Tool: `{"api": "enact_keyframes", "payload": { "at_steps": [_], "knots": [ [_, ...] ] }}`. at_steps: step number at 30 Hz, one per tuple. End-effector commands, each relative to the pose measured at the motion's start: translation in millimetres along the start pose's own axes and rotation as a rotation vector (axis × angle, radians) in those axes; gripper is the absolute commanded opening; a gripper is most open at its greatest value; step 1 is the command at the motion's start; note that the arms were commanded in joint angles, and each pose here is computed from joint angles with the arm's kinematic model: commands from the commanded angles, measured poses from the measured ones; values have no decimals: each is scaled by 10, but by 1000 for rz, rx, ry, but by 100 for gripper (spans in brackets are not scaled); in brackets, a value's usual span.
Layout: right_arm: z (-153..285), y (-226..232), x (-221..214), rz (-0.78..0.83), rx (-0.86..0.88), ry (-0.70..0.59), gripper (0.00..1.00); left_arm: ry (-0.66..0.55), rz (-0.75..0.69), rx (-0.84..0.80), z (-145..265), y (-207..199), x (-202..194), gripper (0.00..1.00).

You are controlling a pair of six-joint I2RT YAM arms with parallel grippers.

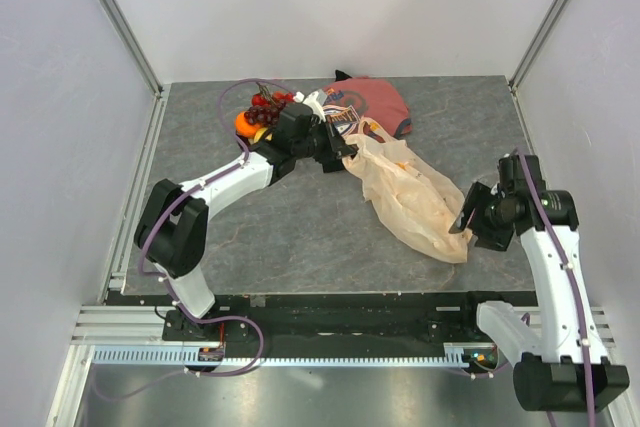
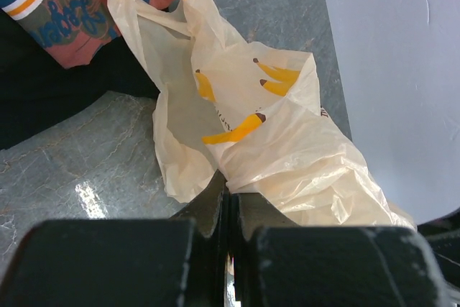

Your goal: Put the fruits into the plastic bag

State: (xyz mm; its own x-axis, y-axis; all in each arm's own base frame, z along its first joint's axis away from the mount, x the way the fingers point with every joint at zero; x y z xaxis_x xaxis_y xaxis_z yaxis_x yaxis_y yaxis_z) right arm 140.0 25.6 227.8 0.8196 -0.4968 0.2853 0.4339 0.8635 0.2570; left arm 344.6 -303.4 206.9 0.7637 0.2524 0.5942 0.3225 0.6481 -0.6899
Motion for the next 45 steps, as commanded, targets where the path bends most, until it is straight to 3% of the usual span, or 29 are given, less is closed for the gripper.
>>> {"api": "enact_keyframes", "payload": {
  "at_steps": [1, 7, 11, 16, 18, 19, 21, 31, 38, 40, 42, 45],
  "knots": [
    [-15, -77, -266, 25, 29, 64, 69, -30, 6, -3, -1, -73, 145, 2],
    [-231, -133, -351, 28, 4, 129, 68, -21, 8, -14, 21, -99, 141, 2],
    [-253, -144, -289, 34, -21, 109, 53, -29, 14, -3, 46, -75, 149, 2],
    [-247, -117, -129, 52, -40, 53, 44, -54, 19, 15, 185, -14, 185, 2],
    [-292, -96, -103, 60, -31, 58, 32, -58, 20, 20, 247, 29, 177, 2],
    [-300, -78, -95, 61, -18, 61, 14, -59, 20, 21, 267, 40, 173, 2],
    [-291, -57, -32, 66, -21, 42, 0, -64, 25, 36, 330, 128, 175, 2],
    [106, -121, 804, 84, -275, -323, 0, -208, 56, 160, 1326, 744, 235, 2],
    [77, -252, 1161, 73, -393, -433, 0, -220, -108, 198, 1765, 721, 79, 2],
    [115, -260, 1207, 70, -401, -450, 1, -227, -177, 126, 1858, 596, 54, 2],
    [163, -221, 1228, 95, -379, -449, 13, -162, -228, -31, 1864, 422, -57, 2],
    [266, -120, 1215, 114, -294, -458, 66, -25, -275, -128, 1719, 350, -373, 2]
  ]
}}
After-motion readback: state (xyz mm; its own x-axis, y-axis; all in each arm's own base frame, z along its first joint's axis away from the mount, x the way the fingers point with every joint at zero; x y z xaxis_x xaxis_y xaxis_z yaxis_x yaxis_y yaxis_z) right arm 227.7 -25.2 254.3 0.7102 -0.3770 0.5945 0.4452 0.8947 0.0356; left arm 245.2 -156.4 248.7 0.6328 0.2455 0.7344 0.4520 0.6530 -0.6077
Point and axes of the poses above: each gripper's point midway between its finger pads, its own z axis back along the fingers, its own y axis along the line the jaws close on, x = y × z, the point moved 6 cm from there along z, back along the fingers, and after that the axes turned 1 degree about -z, right-handed, at the moved point
